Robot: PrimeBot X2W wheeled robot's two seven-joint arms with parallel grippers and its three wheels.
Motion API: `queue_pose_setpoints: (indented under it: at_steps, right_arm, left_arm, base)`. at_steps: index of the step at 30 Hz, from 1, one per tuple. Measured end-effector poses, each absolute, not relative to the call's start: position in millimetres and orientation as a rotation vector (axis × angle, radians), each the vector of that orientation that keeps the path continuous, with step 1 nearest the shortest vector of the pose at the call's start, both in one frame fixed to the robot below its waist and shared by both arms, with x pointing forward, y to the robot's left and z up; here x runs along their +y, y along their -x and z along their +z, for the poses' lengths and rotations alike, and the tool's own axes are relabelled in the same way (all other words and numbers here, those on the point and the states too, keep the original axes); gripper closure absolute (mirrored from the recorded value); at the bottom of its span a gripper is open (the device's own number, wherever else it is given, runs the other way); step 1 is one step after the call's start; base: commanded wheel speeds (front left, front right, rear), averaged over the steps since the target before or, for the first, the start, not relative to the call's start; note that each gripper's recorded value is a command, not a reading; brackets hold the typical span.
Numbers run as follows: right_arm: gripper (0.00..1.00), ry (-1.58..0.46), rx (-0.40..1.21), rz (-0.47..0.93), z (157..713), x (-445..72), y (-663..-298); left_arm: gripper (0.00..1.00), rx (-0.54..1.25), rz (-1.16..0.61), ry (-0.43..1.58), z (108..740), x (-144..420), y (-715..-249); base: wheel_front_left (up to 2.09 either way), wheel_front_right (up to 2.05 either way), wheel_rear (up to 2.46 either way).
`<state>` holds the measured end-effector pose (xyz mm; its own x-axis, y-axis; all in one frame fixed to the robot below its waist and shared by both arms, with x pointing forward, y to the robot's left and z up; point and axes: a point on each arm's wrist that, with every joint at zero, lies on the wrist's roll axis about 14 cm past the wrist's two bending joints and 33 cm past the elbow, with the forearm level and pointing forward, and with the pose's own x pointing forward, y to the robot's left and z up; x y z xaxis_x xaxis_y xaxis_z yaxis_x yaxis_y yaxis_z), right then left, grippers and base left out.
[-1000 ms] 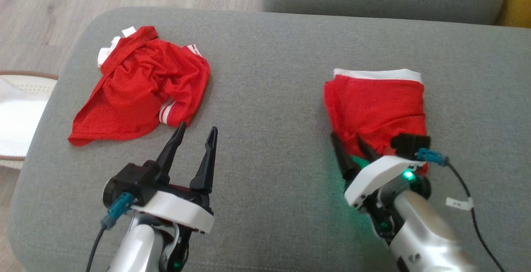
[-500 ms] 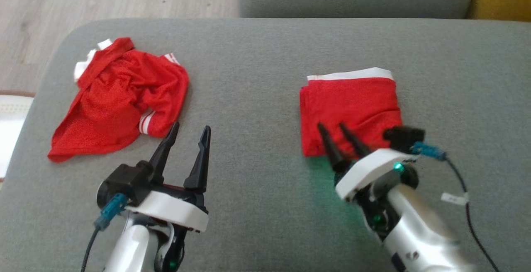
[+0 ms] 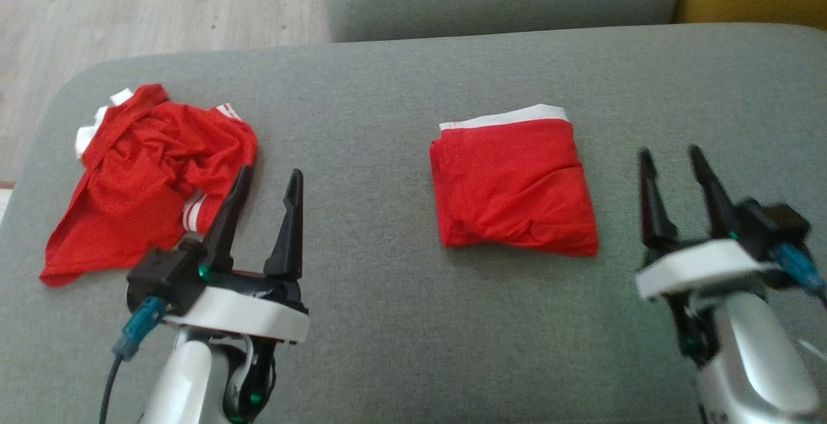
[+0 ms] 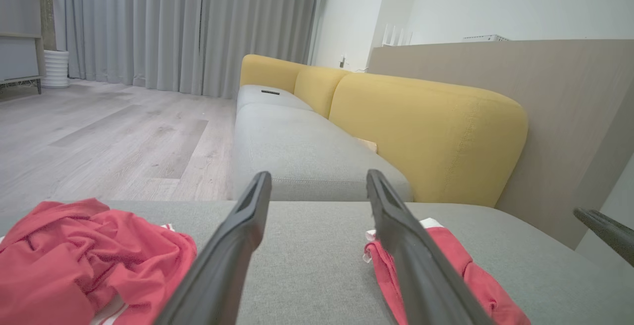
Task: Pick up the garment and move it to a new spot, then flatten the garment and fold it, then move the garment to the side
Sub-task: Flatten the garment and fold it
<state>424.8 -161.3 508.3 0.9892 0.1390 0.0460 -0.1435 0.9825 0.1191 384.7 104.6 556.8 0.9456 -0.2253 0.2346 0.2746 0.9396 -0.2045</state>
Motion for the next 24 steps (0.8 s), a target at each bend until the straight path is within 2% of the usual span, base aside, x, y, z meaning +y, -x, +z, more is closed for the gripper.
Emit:
queue_pose_setpoints:
  at_steps: [6,13,19,20,21,22,24]
  right_arm:
    - [0.00,-0.037,-0.081,0.027,512.5,-195.1,-398.1]
    - [0.00,-0.048,-0.094,0.010,513.1,-198.4,-383.4]
    - [0.00,-0.065,-0.093,0.016,512.5,-195.9,-385.9]
    - [0.05,-0.067,-0.092,0.019,512.0,-194.7,-387.0]
    - [0.60,-0.067,-0.091,0.025,511.6,-192.6,-388.6]
    - [1.00,-0.067,-0.090,0.033,511.1,-189.8,-390.6]
    - [1.00,-0.064,-0.084,0.052,509.1,-183.5,-394.9]
  left_arm:
    - [0.00,-0.224,-0.262,0.254,562.0,101.1,-387.7]
    - [0.00,-0.182,-0.241,0.264,547.2,103.6,-383.8]
    - [0.00,-0.178,-0.237,0.264,545.9,104.9,-383.4]
    - [0.00,-0.177,-0.237,0.264,545.5,105.1,-383.2]
    - [0.00,-0.176,-0.237,0.264,545.1,105.1,-383.2]
    - [0.00,-0.175,-0.238,0.264,544.8,104.8,-383.1]
    - [0.00,-0.170,-0.239,0.260,543.0,104.4,-383.1]
  base:
    - [0.00,0.00,0.00]
    - [0.00,0.00,0.00]
    - [0.00,0.00,0.00]
    - [0.00,0.00,0.00]
    - [0.00,0.00,0.00]
    - [0.00,0.00,0.00]
    - [0.00,0.00,0.00]
